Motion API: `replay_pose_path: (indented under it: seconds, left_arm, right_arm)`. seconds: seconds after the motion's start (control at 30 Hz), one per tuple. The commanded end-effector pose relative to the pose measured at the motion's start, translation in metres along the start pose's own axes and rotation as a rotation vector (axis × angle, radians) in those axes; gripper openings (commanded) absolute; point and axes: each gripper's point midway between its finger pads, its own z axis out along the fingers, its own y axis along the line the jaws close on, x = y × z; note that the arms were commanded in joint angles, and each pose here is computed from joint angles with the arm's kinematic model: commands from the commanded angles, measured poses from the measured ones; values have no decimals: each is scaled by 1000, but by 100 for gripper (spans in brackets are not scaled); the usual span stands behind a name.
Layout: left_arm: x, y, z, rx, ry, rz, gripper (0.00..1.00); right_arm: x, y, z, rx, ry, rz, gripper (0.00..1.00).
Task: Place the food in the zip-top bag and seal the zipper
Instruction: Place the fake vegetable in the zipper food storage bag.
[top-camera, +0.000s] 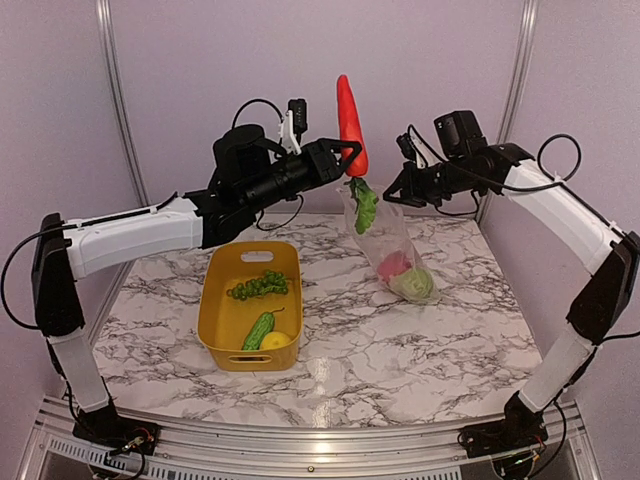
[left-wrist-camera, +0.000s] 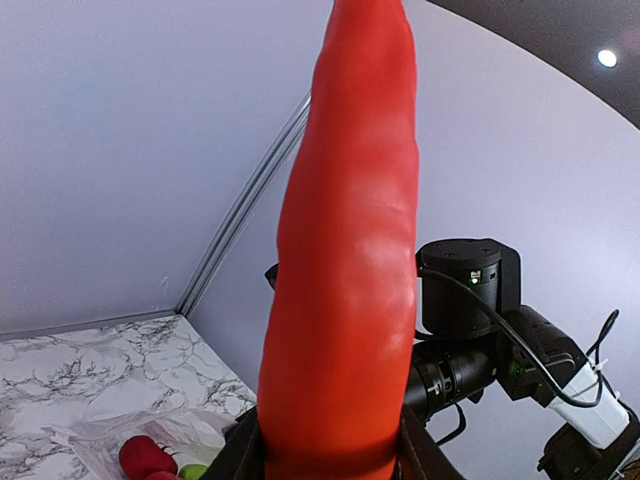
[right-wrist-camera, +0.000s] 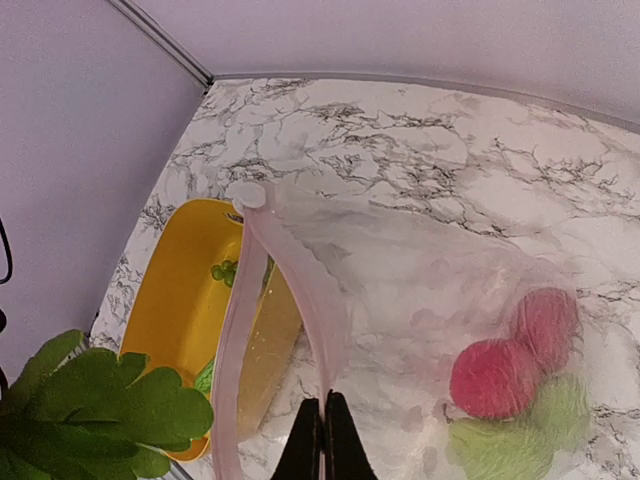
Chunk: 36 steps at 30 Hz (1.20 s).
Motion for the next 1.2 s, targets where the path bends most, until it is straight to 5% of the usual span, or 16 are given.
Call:
replay_pose_path:
  seconds: [0.0,0.5,0.7,0.97,1.17]
  left_arm:
    - [-11,-11,21,47,-97,24,24]
    - [44,37,36,-28,-64,57,24]
    - [49,47,32,-81,-42,63,58]
    - [2,21,27,-121,-87,111,90]
    - [-48,-20,-5,-117,-104,174,93]
  right_arm:
    - [-17,30,-26,-65,-50,-2,0]
    - [-23,47,-37,-131,-43,36,0]
    - [-26,46,-38,-122,-61,32,0]
    - [-25,37,-33,-88,-81,23,0]
    - [-40,-3,-49,49,-145,28,0]
